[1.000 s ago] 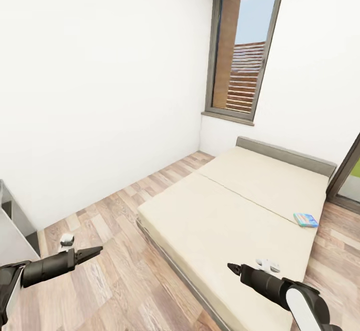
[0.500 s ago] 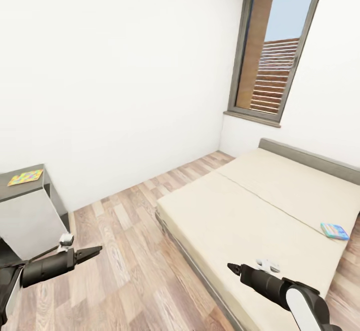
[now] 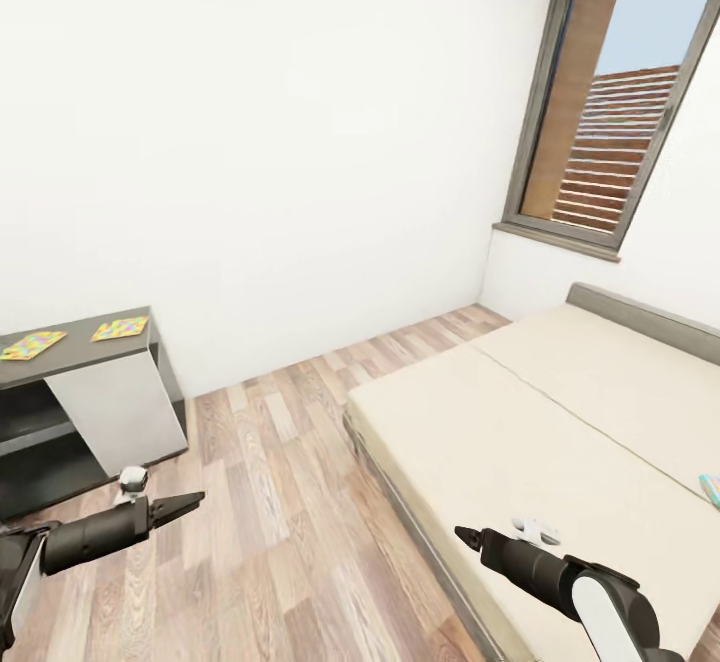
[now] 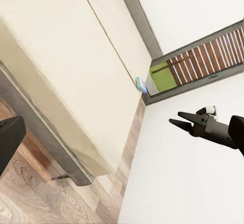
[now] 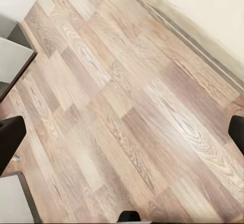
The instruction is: Put all the toys in the child's room - the three board games (two on the bed and one on the table), the two jigsaw puzzles on the table, and the tennis ball on the table - inside the toy box on the table in the child's room.
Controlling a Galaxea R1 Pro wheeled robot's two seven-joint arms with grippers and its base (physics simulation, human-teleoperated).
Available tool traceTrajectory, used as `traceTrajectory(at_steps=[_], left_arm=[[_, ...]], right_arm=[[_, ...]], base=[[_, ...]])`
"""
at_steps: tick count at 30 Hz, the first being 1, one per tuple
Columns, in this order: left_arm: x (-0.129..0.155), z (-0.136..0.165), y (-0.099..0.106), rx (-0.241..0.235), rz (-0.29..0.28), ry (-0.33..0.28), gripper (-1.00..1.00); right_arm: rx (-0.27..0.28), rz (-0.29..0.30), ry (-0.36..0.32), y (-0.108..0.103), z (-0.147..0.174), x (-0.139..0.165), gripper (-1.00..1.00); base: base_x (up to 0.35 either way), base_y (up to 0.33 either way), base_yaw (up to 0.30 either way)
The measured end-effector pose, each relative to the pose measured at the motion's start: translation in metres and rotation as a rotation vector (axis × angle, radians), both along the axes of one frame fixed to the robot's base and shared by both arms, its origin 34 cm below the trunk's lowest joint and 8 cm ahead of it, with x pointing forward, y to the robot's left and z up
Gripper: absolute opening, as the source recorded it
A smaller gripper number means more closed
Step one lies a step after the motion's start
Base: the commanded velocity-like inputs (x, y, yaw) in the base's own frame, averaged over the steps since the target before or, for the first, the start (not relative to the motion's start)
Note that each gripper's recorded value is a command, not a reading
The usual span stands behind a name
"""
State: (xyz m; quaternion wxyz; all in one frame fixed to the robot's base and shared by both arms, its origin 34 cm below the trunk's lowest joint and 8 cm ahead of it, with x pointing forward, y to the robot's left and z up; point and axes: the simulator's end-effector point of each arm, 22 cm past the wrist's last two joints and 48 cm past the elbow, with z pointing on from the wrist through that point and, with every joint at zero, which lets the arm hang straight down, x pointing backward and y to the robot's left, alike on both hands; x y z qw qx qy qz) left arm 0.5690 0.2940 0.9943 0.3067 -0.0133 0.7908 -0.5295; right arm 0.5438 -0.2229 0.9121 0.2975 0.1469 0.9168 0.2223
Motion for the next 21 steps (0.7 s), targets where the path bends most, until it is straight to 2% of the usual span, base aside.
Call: traceTrajectory(at_steps=[15, 21], left_arm=[[0.0, -0.0039, -0.0008, -0.001, -0.001, 0.008, 1.0], [-0.0001, -0.0049, -0.001, -0.002, 0.0, 0.012, 1.0]], right_arm=[[-0.004, -0.003, 0.007, -0.0012, -0.0037, -0.0003, 1.0], [-0.011, -0.005, 0.013, -0.0027, -0.0062, -0.0013, 1.0]], base=[[-0.204, -0.239, 0.276], [-0.091, -0.134, 0.104]])
